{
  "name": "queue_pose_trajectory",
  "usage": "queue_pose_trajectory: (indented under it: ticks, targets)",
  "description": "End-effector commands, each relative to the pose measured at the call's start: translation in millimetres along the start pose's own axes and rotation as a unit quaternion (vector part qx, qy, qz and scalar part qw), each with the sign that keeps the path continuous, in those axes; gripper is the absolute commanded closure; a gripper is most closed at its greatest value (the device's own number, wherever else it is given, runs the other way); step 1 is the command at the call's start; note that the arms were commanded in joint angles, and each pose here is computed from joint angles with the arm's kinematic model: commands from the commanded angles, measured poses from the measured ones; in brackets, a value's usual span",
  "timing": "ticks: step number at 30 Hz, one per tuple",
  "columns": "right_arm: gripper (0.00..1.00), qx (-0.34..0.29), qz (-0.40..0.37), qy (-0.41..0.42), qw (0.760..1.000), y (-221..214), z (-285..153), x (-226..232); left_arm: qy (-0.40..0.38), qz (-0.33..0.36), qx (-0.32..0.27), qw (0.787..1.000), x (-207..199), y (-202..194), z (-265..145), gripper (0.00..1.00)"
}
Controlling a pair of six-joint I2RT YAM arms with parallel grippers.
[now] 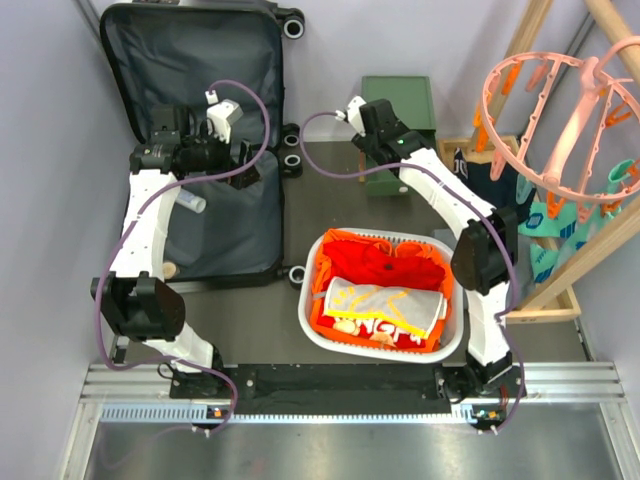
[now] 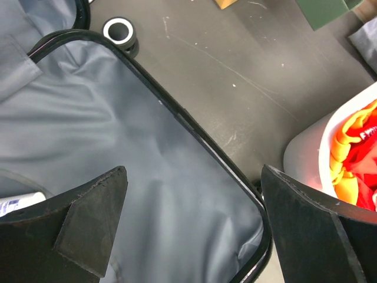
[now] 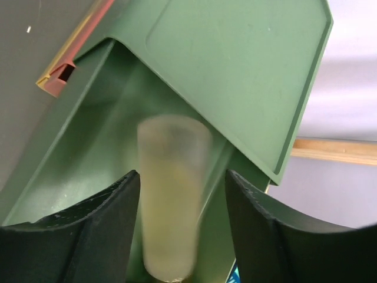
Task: Open, take out, and arrange the luggage
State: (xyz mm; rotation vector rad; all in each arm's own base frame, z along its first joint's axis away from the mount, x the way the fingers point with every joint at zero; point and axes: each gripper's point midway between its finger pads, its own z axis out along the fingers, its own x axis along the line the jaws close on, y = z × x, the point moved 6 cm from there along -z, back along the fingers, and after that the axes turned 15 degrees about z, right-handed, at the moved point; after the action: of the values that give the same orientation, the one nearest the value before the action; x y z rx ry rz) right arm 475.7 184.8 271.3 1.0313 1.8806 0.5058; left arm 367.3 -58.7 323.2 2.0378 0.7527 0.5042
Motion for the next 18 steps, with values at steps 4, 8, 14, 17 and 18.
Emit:
queue_pose_trajectory:
  ticks: [4, 8, 14, 17, 18]
  targets:
    - [0.34, -0.045, 0.037, -0.015, 0.998, 27, -19, -11, 0.110, -0.018, 0.018, 0.994, 22, 1, -8, 0.01]
    - [0.34, -0.058, 0.051, -0.015, 0.997, 34, -33, -17, 0.300, -0.104, 0.063, 0.946, 74, -28, -1, 0.01]
    - [0.34, -0.098, 0.093, -0.001, 0.991, 47, -73, -18, 0.464, -0.261, 0.159, 0.831, 139, -103, -1, 0.03]
    - [0.34, -0.115, 0.112, 0.012, 0.987, 50, -96, -15, 0.503, -0.351, 0.192, 0.766, 151, -143, -2, 0.06]
    - [0.34, -0.129, 0.121, 0.019, 0.984, 53, -108, -17, 0.526, -0.375, 0.192, 0.739, 154, -152, -3, 0.06]
